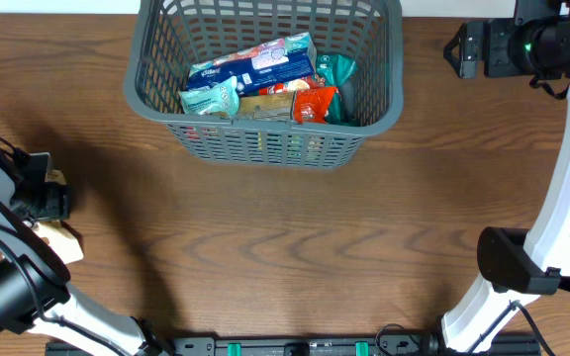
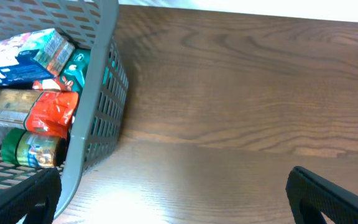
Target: Pack container
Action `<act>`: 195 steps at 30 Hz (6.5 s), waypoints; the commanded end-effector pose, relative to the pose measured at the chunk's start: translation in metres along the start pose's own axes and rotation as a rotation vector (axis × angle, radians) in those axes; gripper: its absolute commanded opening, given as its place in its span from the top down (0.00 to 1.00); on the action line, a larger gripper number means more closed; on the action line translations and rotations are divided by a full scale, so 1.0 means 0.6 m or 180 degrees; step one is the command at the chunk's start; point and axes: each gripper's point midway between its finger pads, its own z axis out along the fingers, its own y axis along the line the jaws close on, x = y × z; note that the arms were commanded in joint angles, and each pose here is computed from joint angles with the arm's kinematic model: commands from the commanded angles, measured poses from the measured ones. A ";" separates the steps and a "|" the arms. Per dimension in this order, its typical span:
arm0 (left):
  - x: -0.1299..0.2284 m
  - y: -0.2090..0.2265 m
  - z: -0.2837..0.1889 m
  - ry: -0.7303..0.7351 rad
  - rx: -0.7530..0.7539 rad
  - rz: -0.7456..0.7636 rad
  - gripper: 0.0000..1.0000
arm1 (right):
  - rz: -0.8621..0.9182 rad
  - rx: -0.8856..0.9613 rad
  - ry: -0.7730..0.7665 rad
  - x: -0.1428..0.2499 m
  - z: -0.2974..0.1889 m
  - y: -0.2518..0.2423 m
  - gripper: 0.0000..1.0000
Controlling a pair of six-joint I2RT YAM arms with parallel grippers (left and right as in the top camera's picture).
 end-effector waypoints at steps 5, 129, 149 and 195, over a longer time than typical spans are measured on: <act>0.021 -0.002 0.028 0.0171 0.0053 -0.0087 0.66 | -0.0001 0.0042 -0.0063 -0.002 -0.013 -0.007 0.01; -0.046 -0.380 -0.551 -0.2392 -0.0025 0.1444 0.01 | 0.0529 0.0439 0.0296 0.082 -0.036 -0.060 0.01; 0.079 -0.368 -0.422 -0.3295 0.0025 0.1224 0.01 | -0.0320 0.0067 0.0044 0.336 0.079 0.075 0.01; 0.082 -0.368 -0.418 -0.3268 0.0026 0.1230 0.01 | -0.0376 0.0083 0.0654 0.457 0.142 0.069 0.01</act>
